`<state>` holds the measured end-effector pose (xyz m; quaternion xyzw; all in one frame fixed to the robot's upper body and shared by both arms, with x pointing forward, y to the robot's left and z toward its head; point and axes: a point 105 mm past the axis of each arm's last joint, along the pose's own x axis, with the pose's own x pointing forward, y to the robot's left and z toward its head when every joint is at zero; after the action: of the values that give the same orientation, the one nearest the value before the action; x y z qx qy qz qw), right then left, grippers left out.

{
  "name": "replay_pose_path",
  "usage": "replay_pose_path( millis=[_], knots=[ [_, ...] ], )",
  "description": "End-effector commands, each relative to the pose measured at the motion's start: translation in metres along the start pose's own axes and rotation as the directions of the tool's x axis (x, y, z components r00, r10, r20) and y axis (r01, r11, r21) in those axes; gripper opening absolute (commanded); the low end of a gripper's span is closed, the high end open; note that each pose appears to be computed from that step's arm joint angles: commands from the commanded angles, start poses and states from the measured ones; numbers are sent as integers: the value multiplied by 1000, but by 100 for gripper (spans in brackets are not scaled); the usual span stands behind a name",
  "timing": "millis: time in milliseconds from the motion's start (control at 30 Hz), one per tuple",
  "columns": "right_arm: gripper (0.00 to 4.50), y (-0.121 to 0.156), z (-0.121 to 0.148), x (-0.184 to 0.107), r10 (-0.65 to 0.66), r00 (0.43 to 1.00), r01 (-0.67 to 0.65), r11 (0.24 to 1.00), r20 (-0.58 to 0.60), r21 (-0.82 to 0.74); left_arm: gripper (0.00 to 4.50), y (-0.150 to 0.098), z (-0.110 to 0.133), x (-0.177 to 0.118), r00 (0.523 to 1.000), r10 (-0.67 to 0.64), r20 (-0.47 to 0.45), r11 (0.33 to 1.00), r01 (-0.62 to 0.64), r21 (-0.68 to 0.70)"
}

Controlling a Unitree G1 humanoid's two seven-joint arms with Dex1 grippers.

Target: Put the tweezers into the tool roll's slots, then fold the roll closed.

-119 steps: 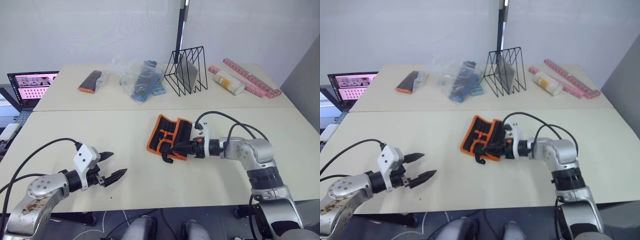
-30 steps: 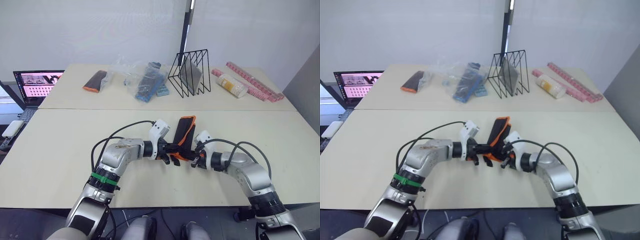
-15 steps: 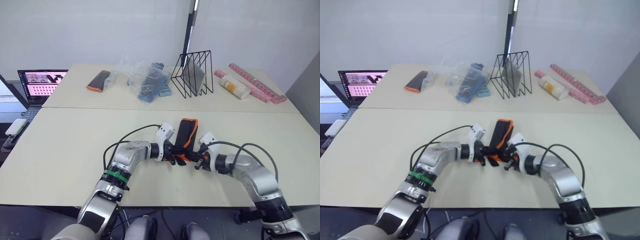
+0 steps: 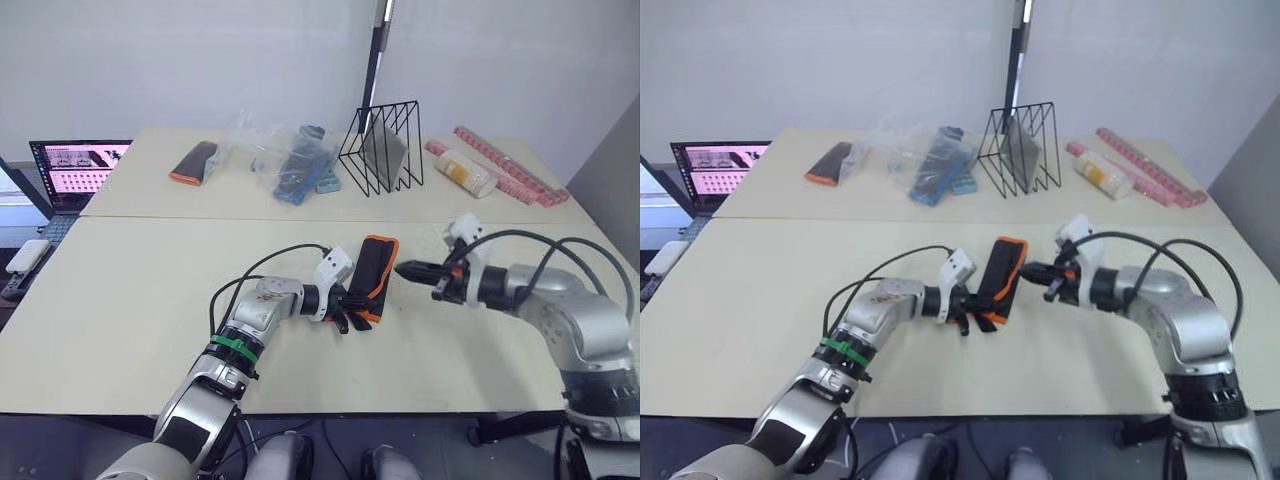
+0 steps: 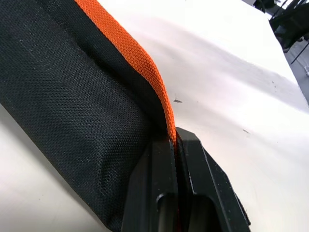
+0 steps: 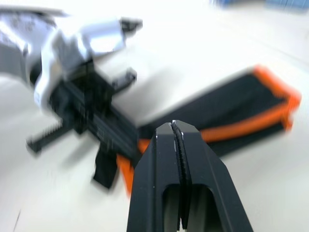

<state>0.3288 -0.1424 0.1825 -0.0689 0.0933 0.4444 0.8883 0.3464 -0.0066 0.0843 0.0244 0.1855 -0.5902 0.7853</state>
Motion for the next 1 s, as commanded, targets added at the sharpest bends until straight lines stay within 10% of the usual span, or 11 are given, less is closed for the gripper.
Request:
replay_pose_path(
  millis=[33,267,733,867,1000],
  knots=[
    [0,-1,7,19,3,1000,-2,998,15,-67,3,5,-38,-2,989,42,-142,999,-46,-26],
    [0,-18,-23,57,-19,994,2,988,-110,-156,3,0,-35,0,990,31,-135,999,-35,-25],
    [0,-27,-83,56,-7,971,-19,994,-237,-109,448,-4,9,-37,998,46,37,999,-46,-1],
    [0,-21,-101,60,7,965,-29,997,-262,-78,448,-3,42,-46,982,45,182,993,-64,101],
    [0,-20,-108,61,6,964,-25,997,-267,-69,297,-5,47,-46,979,21,201,991,-48,129]
  ],
)
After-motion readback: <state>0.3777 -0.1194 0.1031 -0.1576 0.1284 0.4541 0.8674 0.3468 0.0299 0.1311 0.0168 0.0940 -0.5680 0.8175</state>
